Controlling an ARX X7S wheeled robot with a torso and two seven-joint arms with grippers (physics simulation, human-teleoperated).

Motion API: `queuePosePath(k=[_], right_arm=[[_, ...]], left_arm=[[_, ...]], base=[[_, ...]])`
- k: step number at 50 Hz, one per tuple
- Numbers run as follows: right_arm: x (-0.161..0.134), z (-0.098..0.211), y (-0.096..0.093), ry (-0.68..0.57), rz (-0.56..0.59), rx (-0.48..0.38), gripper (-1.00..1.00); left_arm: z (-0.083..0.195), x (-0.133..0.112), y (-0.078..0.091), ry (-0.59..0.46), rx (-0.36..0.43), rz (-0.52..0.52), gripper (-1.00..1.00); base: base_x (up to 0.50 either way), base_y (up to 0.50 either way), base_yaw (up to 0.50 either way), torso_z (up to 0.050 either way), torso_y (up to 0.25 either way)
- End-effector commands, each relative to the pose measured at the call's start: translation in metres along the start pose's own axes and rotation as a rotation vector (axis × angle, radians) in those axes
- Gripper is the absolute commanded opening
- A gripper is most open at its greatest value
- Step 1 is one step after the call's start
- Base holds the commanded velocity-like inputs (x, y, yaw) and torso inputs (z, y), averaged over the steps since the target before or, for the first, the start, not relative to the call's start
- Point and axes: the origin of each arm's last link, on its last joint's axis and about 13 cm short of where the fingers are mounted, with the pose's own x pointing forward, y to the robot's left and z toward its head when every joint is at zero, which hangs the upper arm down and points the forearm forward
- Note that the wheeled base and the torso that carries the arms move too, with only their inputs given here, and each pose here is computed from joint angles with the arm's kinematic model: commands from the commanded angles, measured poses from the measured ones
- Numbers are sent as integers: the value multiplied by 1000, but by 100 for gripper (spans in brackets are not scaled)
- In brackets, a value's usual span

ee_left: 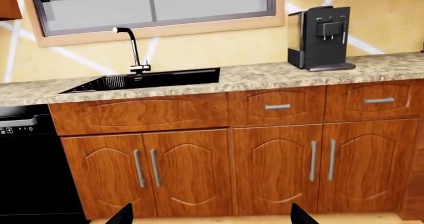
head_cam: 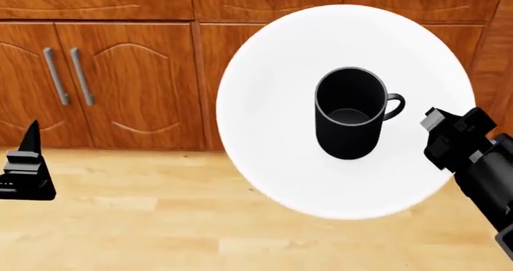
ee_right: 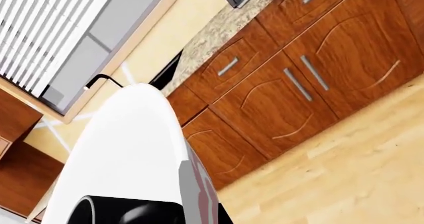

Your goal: Place the cup inside the bowl on the dining table and move the bowl to any counter.

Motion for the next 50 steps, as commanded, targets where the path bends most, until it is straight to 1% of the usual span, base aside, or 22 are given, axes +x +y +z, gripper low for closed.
queuePosePath(k=[1,6,8,15,23,30,50], right_arm=[[2,4,5,-15,35,10,-100],[3,5,6,-16,37,9,-100],[2,5,6,-17,37,9,-100],[2,5,6,-15,37,12,-100],[3,5,7,-13,39,11,-100],[2,5,7,-15,40,12,-100],[1,5,8,-12,40,11,-100]], left_arm=[[0,1,1,-7,-5,4,100],[2,1,1,-9,-3,7,100],[2,0,4,-9,-3,7,100],[2,2,-1,-10,-4,6,100],[2,0,2,-11,-4,9,100],[2,1,0,-10,-4,8,100],[2,0,3,-10,-5,8,100]], base=[[500,0,0,0,0],[500,0,0,0,2],[500,0,0,0,0],[500,0,0,0,2],[500,0,0,0,1],[500,0,0,1,1],[500,0,0,0,2]])
